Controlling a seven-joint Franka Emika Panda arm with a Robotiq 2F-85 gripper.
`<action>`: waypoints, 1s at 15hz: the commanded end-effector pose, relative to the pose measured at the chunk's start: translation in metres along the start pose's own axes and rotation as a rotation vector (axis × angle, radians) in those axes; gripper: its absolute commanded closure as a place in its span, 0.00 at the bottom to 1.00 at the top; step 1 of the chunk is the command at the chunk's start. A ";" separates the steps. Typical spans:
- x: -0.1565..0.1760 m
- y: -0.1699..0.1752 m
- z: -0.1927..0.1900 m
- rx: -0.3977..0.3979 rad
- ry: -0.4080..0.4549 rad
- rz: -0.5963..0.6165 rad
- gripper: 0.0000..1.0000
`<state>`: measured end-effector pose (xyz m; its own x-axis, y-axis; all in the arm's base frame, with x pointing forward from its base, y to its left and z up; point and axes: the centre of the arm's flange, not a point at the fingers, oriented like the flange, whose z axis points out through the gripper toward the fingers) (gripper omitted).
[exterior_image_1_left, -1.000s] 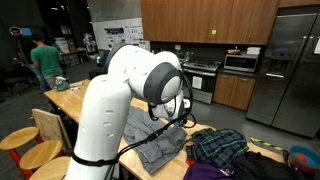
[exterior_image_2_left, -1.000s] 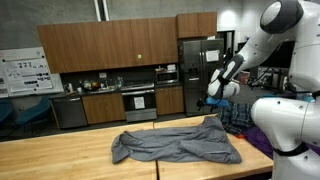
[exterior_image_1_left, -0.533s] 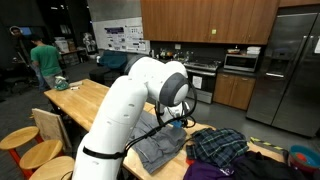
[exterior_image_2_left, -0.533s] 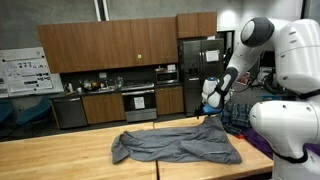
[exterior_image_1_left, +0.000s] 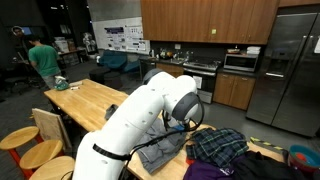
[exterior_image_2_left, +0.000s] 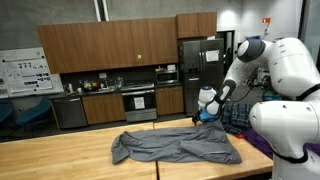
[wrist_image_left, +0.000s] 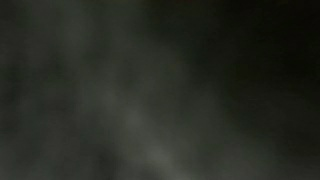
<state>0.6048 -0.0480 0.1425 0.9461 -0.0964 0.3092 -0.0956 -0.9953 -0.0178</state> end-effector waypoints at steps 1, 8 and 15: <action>0.011 0.007 0.019 -0.010 0.022 0.024 0.00; -0.006 0.006 -0.028 0.005 0.131 0.039 0.00; -0.062 0.006 -0.116 -0.014 0.224 -0.011 0.00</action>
<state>0.5670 -0.0518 0.2024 0.8572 -0.0832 0.5083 -0.0681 -0.9965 -0.0483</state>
